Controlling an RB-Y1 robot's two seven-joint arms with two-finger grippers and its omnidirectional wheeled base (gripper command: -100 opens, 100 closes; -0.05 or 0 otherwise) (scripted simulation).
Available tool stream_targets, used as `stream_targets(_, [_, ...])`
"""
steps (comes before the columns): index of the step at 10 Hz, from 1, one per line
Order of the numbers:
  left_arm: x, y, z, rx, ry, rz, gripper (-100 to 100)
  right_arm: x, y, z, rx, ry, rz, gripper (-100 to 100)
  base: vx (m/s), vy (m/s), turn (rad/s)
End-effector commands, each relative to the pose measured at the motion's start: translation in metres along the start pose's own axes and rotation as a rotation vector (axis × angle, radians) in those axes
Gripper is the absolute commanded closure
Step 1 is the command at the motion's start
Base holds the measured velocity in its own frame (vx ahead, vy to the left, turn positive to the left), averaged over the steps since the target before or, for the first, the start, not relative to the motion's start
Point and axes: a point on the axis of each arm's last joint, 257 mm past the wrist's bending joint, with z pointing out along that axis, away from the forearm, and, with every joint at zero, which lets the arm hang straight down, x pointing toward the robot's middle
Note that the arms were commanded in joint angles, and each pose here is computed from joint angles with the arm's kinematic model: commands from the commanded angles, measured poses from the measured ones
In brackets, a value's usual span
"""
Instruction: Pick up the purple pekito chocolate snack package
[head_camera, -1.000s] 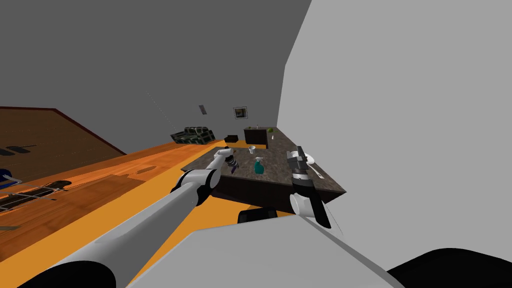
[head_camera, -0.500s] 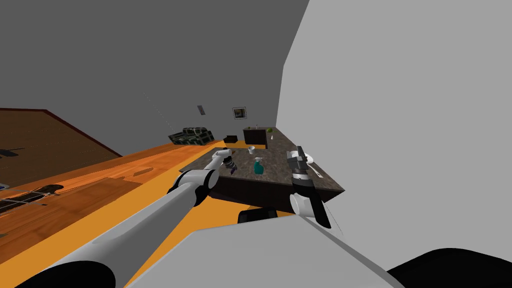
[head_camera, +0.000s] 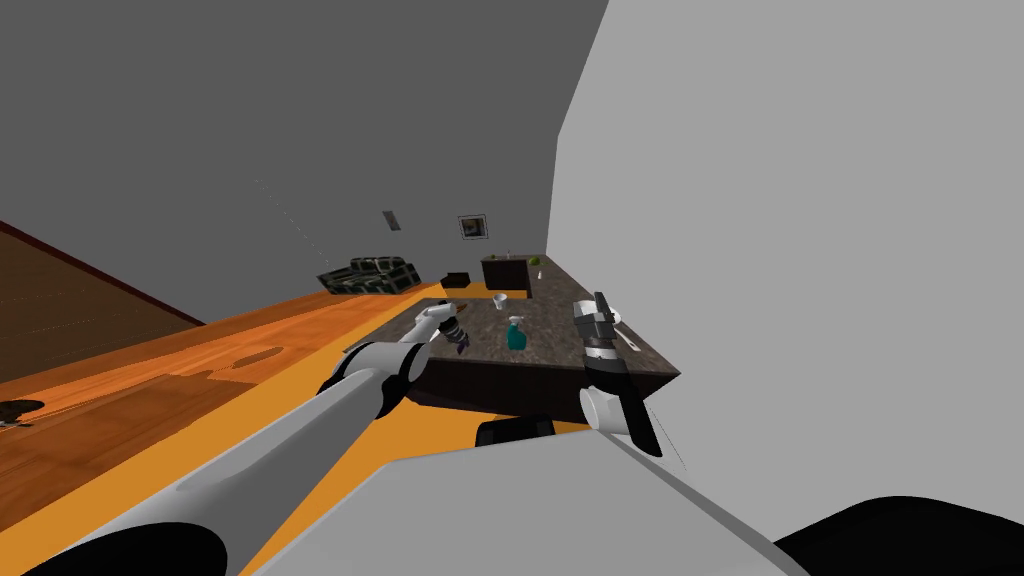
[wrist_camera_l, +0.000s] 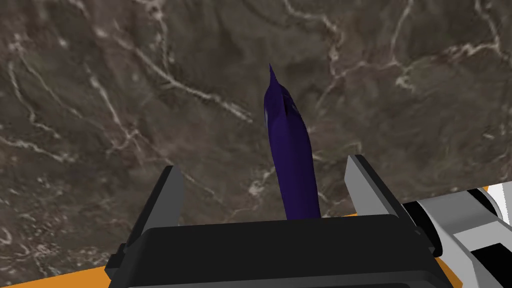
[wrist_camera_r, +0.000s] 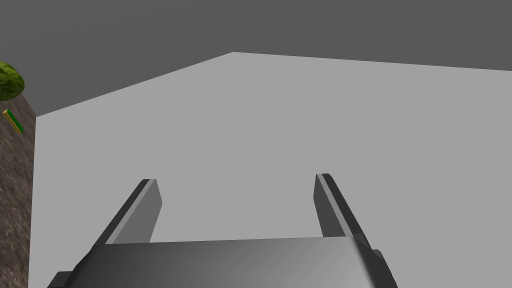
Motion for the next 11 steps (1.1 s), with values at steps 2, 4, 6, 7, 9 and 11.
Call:
stream_targets(2, [0.002,0.003,0.001,-0.012,0.011,0.081,-100,0.0,0.0,0.0,0.0,0.0,0.0,0,0.01,0.013,-0.037])
stream_targets(4, [0.002,0.003,0.001,-0.012,0.011,0.106,-100,0.0,0.0,0.0,0.0,0.0,0.0,0,0.01,0.013,-0.037])
stream_targets(6, [-0.017,-0.018,0.007,-0.026,0.009,0.099,-100,0.0,0.0,0.0,0.0,0.0,0.0,0,-0.012,-0.017,0.047])
stream_targets(7, [-0.017,-0.018,0.007,-0.026,0.009,0.099,-100,0.0,0.0,0.0,0.0,0.0,0.0,0,0.0,0.0,0.0])
stream_targets(9, [-0.033,-0.039,0.008,-0.031,0.019,0.099,-100,0.0,0.0,0.0,0.0,0.0,0.0,0,-0.019,-0.026,0.074])
stream_targets(11, [-0.038,-0.038,0.011,-0.038,0.009,0.097,-100,0.0,0.0,0.0,0.0,0.0,0.0,0,0.003,-0.006,-0.022])
